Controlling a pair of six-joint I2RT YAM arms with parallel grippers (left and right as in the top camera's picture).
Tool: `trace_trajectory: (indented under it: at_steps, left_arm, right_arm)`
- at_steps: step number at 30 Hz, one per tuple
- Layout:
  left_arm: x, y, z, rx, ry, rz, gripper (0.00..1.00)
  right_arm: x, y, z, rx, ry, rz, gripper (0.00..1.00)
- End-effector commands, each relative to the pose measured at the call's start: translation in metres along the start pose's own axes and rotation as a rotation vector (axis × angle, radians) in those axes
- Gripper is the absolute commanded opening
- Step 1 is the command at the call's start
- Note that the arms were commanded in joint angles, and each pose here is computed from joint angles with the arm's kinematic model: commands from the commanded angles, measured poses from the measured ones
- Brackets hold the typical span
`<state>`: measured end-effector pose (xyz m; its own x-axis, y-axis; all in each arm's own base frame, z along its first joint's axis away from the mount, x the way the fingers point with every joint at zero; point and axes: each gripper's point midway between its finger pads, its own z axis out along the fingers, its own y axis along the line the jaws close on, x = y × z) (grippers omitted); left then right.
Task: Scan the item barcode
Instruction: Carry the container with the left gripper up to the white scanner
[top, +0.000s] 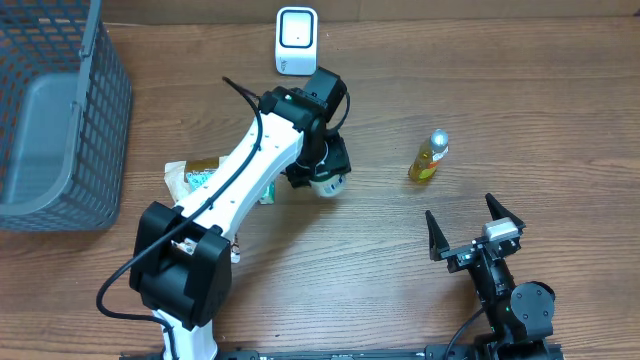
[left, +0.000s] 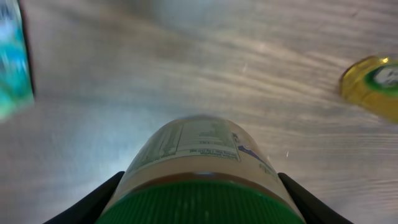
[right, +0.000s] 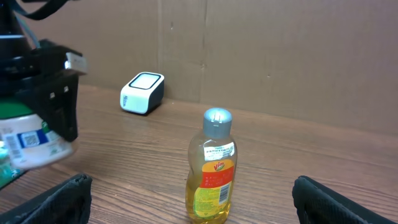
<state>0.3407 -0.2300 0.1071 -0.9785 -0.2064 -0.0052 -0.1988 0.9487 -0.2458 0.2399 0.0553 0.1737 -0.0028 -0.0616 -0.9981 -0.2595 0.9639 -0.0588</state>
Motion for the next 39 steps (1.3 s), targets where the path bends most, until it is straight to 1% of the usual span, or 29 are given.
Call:
trace_trajectory:
  at_steps: [1, 4, 7, 13, 15, 17, 21, 25, 32, 39]
  left_arm:
    - [-0.028, -0.007, -0.025, 0.050, -0.084, 0.171, 0.05]
    - [-0.043, -0.022, -0.057, 0.170, -0.101, 0.227, 0.04]
    - [-0.061, -0.026, -0.103, 0.255, -0.148, 0.195, 0.04]
    - [-0.087, -0.013, -0.200, 0.317, -0.318, 0.151, 0.04]
    - [-0.091, -0.014, -0.219, 0.330, -0.376, 0.189, 0.04]
    - [-0.100, -0.012, -0.227, 0.302, -0.434, 0.212, 0.04]
    - [-0.121, 0.007, -0.222, 0.158, -0.516, 0.176, 0.04]
    - [-0.139, 0.014, -0.208, 0.074, -0.556, 0.161, 0.04]
    - [-0.189, -0.010, -0.167, 0.076, -0.625, 0.204, 0.05]
    - [-0.253, -0.026, -0.089, 0.074, -0.681, 0.292, 0.04]
  right_arm:
    - [0.002, -0.002, 0.000, 0.009, -0.002, 0.002, 1.00]
    - [0.002, -0.002, 0.000, 0.009, -0.002, 0.002, 1.00]
    - [0.002, -0.002, 0.000, 0.009, -0.002, 0.002, 1.00]
    - [0.002, -0.002, 0.000, 0.009, -0.002, 0.002, 1.00]
    - [0.002, -0.002, 0.000, 0.009, -0.002, 0.002, 1.00]
    - [0.002, -0.002, 0.000, 0.009, -0.002, 0.002, 1.00]
    - [0.002, -0.002, 0.000, 0.009, -0.002, 0.002, 1.00]
    - [0.002, -0.002, 0.000, 0.009, -0.002, 0.002, 1.00]
    - [0.002, -0.002, 0.000, 0.009, -0.002, 0.002, 1.00]
    - [0.002, -0.002, 0.000, 0.009, -0.002, 0.002, 1.00]
